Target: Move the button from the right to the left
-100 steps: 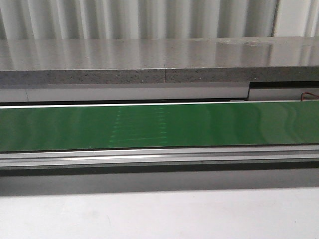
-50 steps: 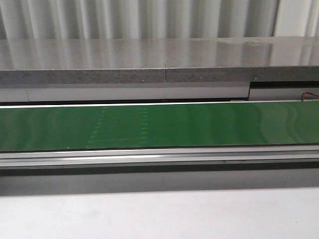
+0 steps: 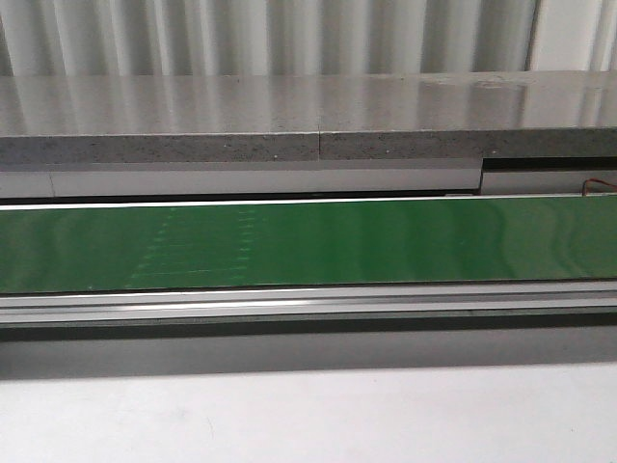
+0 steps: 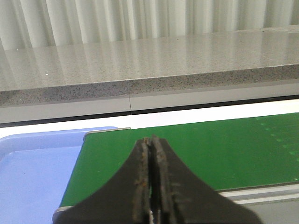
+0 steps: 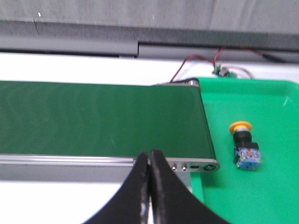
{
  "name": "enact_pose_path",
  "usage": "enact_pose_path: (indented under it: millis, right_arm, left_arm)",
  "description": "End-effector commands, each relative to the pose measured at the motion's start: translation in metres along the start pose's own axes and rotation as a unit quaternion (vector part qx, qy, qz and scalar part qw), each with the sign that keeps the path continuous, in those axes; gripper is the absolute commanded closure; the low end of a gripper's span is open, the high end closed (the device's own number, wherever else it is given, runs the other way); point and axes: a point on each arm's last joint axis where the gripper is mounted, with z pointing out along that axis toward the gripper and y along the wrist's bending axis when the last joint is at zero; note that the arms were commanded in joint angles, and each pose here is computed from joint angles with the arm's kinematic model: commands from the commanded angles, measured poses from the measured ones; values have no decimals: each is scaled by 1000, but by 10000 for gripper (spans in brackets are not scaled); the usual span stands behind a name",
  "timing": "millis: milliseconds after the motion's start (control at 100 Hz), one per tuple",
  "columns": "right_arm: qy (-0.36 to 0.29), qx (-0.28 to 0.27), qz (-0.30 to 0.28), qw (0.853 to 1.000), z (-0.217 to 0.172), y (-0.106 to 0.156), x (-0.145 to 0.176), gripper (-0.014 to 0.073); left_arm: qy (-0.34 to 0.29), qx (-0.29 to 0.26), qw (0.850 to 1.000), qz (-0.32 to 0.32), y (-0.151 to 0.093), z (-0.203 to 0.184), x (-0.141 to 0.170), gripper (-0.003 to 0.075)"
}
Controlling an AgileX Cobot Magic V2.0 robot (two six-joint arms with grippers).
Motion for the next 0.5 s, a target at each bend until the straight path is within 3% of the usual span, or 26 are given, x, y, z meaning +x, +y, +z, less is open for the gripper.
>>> enact_pose_path:
  millis: [0, 220, 490]
  right_arm:
    - [7, 4, -6, 1000, 7, 0, -28, 662]
    - [90, -1, 4, 996, 48, 2, -54, 662]
    - [203, -6, 19, 979, 93, 4, -64, 661]
  left_arm:
    - [-36, -1, 999, -6, -1, -1, 4, 741]
    - [-36, -1, 999, -6, -1, -1, 4, 741]
    - [-36, -1, 999, -6, -1, -1, 4, 741]
